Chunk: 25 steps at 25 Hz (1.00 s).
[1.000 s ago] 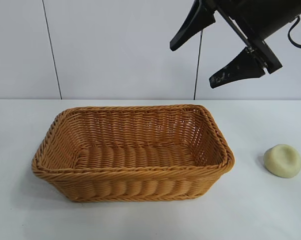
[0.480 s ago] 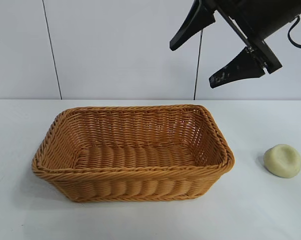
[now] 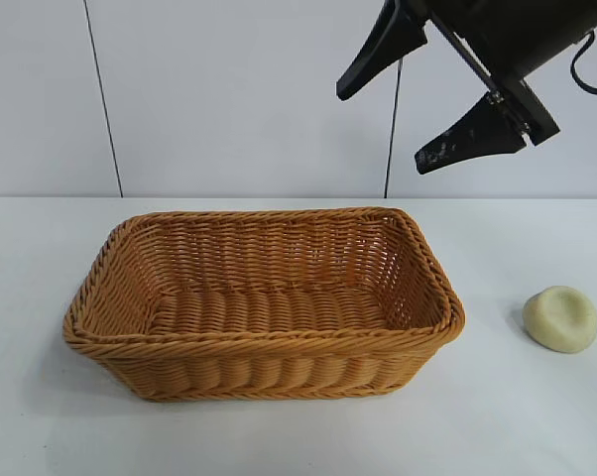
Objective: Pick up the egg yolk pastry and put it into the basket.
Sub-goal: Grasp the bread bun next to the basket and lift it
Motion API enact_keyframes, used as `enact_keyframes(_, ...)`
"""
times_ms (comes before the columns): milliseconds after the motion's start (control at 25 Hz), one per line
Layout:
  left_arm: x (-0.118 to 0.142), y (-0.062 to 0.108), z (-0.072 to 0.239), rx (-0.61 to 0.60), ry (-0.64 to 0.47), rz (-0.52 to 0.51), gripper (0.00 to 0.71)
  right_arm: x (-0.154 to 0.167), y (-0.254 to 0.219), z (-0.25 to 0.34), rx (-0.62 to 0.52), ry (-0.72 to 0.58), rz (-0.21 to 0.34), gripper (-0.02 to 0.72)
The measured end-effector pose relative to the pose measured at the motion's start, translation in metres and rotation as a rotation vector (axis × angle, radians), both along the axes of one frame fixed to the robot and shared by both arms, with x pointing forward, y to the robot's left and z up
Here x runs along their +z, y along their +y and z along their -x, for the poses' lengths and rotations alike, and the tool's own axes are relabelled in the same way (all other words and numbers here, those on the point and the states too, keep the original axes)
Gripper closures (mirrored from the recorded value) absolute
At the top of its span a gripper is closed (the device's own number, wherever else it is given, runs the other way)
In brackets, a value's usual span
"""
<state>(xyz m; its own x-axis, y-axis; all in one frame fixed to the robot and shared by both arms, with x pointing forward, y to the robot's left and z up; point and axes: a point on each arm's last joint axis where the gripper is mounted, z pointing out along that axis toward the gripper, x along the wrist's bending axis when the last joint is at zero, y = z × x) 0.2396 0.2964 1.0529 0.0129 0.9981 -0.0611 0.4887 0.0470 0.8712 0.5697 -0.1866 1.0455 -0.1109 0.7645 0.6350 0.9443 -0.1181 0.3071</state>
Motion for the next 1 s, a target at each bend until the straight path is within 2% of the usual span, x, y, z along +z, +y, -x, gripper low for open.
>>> enact_keyframes(160,0.0,-0.001,0.006,-0.006,-0.039,0.008,0.018,0.011,-0.007,-0.005,0.007,-0.02,0.113,0.059)
enact_keyframes(280,0.0,-0.001,0.006,-0.009,-0.039,0.013,0.018,0.014,-0.017,-0.006,-0.006,-0.004,0.251,0.059)
enact_keyframes(400,0.0,-0.001,0.006,-0.009,-0.039,0.014,0.018,0.012,-0.03,-0.005,-0.005,0.024,0.413,0.059)
enact_keyframes(520,0.0,-0.002,0.006,-0.01,-0.039,0.014,0.018,0.01,-0.053,-0.005,-0.034,0.063,0.513,0.059)
enact_keyframes(720,0.0,-0.002,0.006,-0.01,-0.039,0.014,0.018,0.009,-0.094,-0.008,-0.127,0.099,0.545,0.059)
enact_keyframes(880,0.0,-0.002,0.006,-0.01,-0.039,0.014,0.018,0.001,-0.104,-0.012,-0.139,0.125,0.554,0.059)
enact_keyframes(1000,0.0,-0.002,0.006,-0.01,-0.039,0.014,0.018,-0.021,-0.108,-0.021,-0.124,0.181,0.573,0.059)
